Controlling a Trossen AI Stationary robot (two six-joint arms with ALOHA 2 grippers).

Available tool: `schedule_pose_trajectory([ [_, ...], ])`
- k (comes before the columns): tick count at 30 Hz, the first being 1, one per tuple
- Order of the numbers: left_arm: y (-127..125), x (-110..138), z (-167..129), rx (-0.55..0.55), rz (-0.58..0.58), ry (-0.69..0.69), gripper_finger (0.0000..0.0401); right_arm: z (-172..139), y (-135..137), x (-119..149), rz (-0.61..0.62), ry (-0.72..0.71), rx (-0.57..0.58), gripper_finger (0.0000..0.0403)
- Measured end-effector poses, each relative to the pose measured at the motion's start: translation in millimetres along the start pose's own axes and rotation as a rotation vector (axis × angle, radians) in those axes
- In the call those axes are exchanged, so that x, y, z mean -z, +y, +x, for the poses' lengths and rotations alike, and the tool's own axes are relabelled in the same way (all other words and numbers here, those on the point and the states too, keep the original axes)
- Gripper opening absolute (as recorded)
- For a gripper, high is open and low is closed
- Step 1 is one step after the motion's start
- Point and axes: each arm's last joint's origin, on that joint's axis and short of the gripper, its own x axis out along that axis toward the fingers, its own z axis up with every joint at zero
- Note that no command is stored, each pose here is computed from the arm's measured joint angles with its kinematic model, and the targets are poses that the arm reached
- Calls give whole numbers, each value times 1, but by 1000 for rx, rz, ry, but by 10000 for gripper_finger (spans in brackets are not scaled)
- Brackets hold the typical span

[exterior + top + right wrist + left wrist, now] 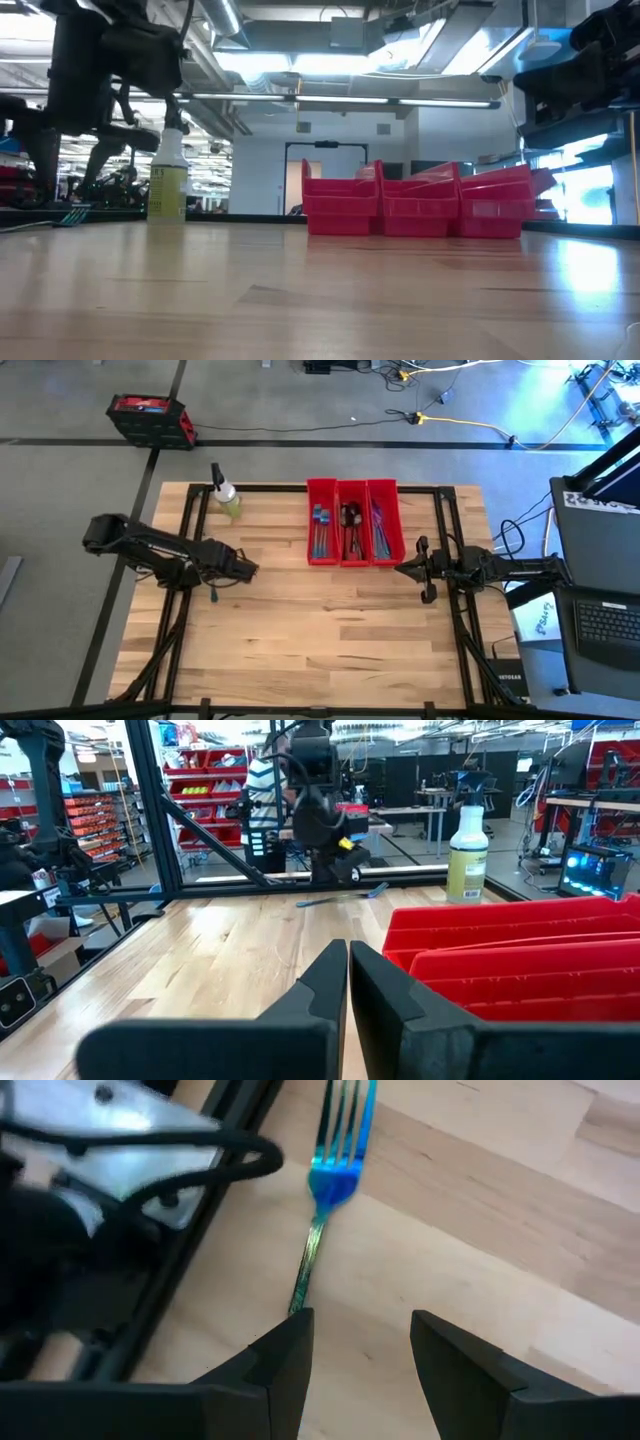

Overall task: Sort silverware
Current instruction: Put the blue fork into the left red silverware bin

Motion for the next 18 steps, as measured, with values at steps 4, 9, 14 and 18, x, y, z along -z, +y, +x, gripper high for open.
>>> schedule_pose_trajectory([
  [4,-4,13,7,-4,-49,-39,155,0,0,0,0,2,0,1],
  [9,-7,23,18,-78,-38,-102,155,0,0,0,0,3,1,1],
  [14,-11,31,33,-164,-20,-159,155,0,0,0,0,3,0,1],
  [18,-13,36,41,-206,-18,-179,155,0,0,0,0,3,0,1],
])
